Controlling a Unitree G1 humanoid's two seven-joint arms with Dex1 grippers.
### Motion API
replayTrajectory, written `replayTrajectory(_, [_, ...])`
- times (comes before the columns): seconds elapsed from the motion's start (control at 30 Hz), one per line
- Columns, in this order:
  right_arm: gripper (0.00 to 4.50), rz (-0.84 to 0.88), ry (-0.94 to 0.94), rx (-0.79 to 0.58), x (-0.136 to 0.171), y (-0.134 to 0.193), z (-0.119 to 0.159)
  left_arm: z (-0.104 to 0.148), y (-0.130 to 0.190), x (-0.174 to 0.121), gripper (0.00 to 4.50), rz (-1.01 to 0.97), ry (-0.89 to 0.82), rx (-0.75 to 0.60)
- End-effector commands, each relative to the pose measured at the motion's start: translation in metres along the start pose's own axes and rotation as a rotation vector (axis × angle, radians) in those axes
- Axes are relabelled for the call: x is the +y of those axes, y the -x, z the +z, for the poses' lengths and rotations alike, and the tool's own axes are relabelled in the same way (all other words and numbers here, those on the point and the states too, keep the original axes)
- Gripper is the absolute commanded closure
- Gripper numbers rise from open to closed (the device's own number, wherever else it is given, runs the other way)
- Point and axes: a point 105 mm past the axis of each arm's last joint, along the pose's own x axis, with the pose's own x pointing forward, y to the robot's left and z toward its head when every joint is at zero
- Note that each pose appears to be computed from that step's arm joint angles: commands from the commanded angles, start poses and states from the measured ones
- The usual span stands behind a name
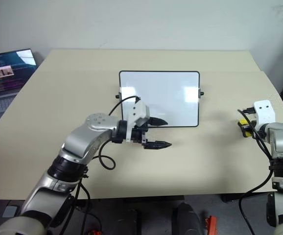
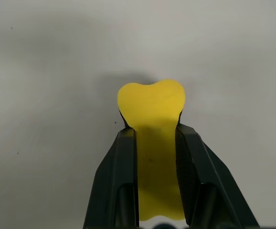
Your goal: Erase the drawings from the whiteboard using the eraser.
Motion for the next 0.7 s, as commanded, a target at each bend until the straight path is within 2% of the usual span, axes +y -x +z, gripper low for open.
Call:
replayTrajectory(0.03, [2.58, -0.017, 0.013, -0.055, -0.007, 0.008, 0.019, 0.012, 0.006, 0.001, 0.00, 0.020, -0.043, -0.030])
replayTrajectory(0.27, [0.15, -0.028, 0.040, -0.082, -0.012, 0.016, 0.032, 0.013, 0.009, 0.005, 0.00, 0.052, -0.047, -0.038])
replayTrajectory(0.37, [0.02, -0.032, 0.054, -0.115, -0.011, 0.023, 0.043, 0.015, 0.012, 0.009, 0.00, 0.079, -0.051, -0.047])
replayTrajectory(0.43, [0.02, -0.022, 0.116, -0.188, -0.002, 0.032, 0.064, 0.017, 0.021, 0.016, 0.00, 0.134, -0.047, -0.064])
replayTrajectory(0.53, [0.02, 0.058, 0.076, -0.392, 0.026, 0.039, 0.101, 0.030, 0.042, 0.030, 0.00, 0.254, -0.016, -0.165])
replayTrajectory(0.7, [0.02, 0.094, 0.013, -0.513, 0.059, 0.014, 0.097, 0.027, 0.097, 0.082, 0.00, 0.723, -0.027, -0.257])
